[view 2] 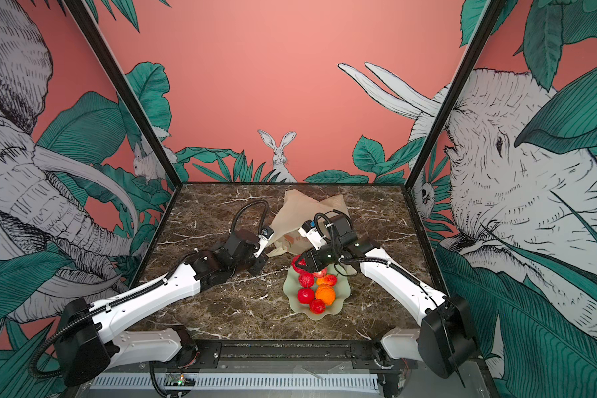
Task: Take fruits out of the plastic bag
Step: Take out the fake fruit from the plastic bag, then place the fake fruit on the plate.
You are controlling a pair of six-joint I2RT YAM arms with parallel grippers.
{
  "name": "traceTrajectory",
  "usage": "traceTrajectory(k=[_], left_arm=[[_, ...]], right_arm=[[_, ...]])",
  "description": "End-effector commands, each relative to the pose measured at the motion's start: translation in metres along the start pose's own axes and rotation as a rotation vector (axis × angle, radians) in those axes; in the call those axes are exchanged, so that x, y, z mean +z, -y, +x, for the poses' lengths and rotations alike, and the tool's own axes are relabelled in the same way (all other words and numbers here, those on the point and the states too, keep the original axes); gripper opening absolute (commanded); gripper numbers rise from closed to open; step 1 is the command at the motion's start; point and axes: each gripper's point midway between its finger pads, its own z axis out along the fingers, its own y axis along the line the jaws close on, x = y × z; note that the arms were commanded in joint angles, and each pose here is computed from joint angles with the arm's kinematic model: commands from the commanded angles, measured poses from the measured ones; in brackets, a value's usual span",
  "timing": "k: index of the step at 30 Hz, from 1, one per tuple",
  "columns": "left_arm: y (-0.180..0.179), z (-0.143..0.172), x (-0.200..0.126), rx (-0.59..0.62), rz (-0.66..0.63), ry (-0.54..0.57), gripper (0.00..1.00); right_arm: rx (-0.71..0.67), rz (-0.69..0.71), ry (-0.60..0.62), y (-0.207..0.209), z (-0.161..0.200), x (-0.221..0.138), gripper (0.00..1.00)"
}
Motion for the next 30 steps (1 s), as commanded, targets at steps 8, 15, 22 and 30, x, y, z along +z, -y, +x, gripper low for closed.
traceTrajectory(k=[8,15,22,30], left_arm=[[0.015,-0.023,-0.009,0.005,0.113,0.056,0.00],[0.029,-0.033,-0.019,0.062,0.203,0.079,0.00],[0.036,-0.026,-0.017,0.089,0.244,0.051,0.00],[0.038,-0.027,-0.015,0.087,0.250,0.051,0.00]], right_arm=[[0.011,0.179,-0.019,0.031,0.038,-0.002,0.74],[-0.060,0.178,0.063,0.023,0.017,-0.009,0.78],[-0.141,0.183,-0.040,0.022,0.039,-0.007,0.76],[-0.196,0.320,-0.201,0.031,0.065,0.009,0.79]])
